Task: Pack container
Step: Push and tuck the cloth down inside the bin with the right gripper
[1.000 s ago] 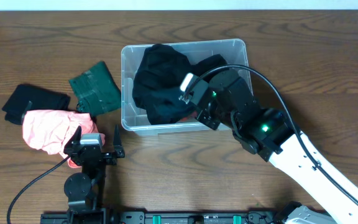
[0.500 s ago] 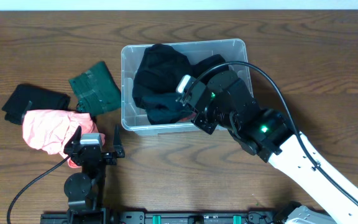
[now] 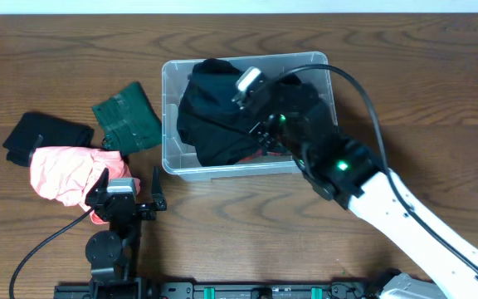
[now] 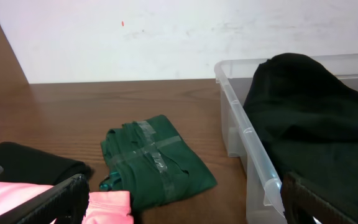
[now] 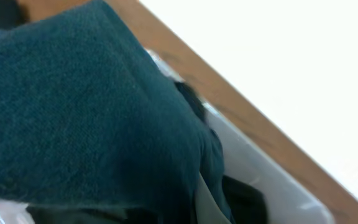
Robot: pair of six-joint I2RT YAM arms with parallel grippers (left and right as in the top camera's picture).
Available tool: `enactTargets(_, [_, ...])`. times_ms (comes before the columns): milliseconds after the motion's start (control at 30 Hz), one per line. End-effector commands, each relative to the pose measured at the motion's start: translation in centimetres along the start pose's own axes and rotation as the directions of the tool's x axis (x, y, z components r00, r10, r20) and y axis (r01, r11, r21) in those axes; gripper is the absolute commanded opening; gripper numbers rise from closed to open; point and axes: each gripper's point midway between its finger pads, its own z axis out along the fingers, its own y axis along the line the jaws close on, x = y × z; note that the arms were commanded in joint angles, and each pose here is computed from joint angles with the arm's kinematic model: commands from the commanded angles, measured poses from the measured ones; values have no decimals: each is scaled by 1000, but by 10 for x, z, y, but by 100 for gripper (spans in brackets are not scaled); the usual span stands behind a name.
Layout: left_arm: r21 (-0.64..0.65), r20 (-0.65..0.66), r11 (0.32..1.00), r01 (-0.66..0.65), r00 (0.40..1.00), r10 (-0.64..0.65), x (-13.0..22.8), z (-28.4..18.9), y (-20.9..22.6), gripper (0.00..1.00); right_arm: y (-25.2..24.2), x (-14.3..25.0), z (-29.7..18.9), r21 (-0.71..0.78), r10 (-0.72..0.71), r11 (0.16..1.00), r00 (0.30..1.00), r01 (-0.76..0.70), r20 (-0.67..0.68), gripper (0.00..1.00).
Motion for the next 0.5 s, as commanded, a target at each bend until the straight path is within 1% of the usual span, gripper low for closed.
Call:
enactTargets(0, [5,-37,1000,11,999,-11,15,2,-1,98,31,9,23,-97,5,995,999,-9,-35,1])
enactTargets(167, [4,-37,1000,11,999,-11,15,2,-1,98,65,41,50,-162,-38,987,990,16,-132,1])
enactTargets(267, [5,-37,1000,11,999,-11,15,2,-1,98,92,57,52,-250,-88,967,980,40,-181,1])
enactTargets(333, [5,-37,1000,11,999,-11,15,2,-1,98,101,61,49,-272,-118,960,975,62,-191,1])
enactTargets(400, [5,-36,1000,11,999,-11,15,2,-1,98,107,56,44,-285,-142,954,975,89,-172,2])
enactTargets(433, [4,-37,1000,11,999,-11,15,2,-1,98,109,53,42,-288,-148,953,976,98,-159,9])
enactTargets(467, [4,-36,1000,11,999,-11,15,2,-1,98,109,48,39,-288,-150,952,978,104,-143,26])
